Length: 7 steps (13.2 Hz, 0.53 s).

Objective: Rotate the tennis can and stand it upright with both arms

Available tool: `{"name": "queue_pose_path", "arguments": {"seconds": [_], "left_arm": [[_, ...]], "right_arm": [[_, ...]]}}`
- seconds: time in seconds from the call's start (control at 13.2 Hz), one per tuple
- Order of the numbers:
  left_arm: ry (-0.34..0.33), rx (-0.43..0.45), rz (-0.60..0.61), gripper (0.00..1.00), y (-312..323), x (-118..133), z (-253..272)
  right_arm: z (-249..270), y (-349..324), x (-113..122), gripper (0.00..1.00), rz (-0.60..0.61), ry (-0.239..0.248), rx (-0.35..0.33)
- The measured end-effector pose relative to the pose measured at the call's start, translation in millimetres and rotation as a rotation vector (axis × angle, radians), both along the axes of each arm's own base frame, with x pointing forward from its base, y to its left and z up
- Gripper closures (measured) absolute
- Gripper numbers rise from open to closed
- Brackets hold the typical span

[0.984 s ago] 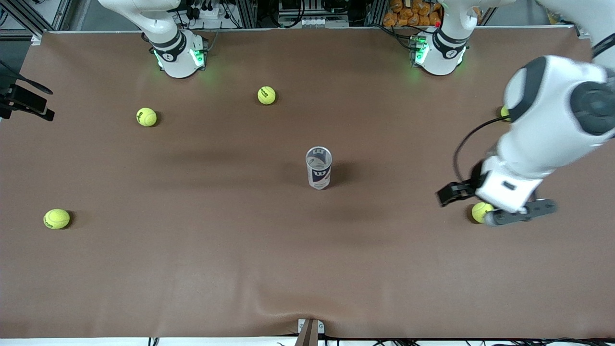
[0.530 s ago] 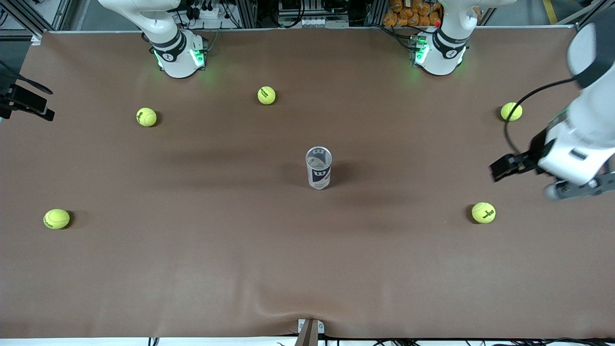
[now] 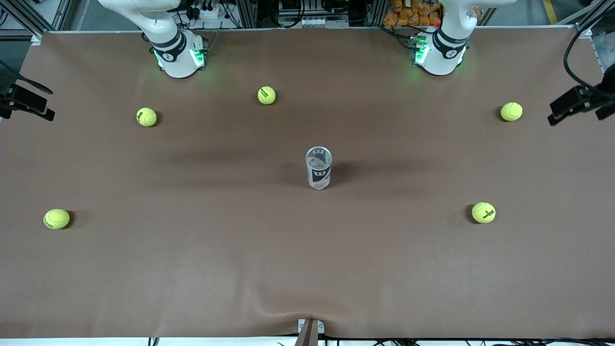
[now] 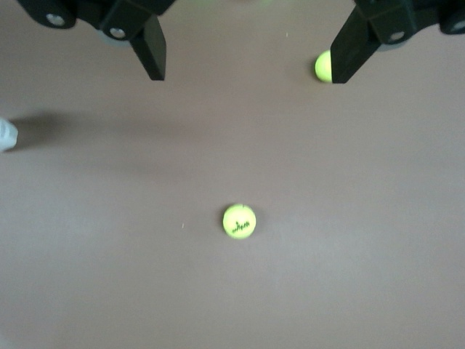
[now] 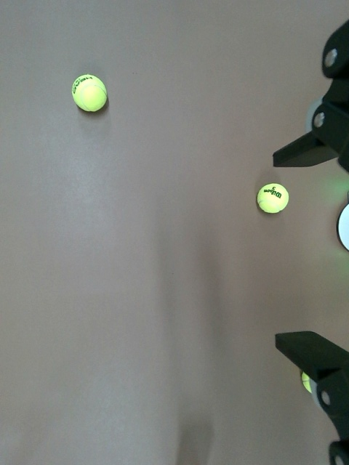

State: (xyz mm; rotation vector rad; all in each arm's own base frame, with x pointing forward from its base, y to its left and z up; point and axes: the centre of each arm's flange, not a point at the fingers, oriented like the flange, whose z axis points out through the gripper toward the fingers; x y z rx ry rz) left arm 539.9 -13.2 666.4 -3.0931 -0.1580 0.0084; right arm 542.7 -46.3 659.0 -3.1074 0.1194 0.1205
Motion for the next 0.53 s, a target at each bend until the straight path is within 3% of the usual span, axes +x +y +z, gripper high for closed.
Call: {"name": "queue_pose_path", "arguments": {"seconds": [0.53], "left_arm": [[0.011,-0.001,-0.052,0.00,4,5,-14]], "right_arm": [[0,0,0,0.00,0.000,0.000,0.000]]}}
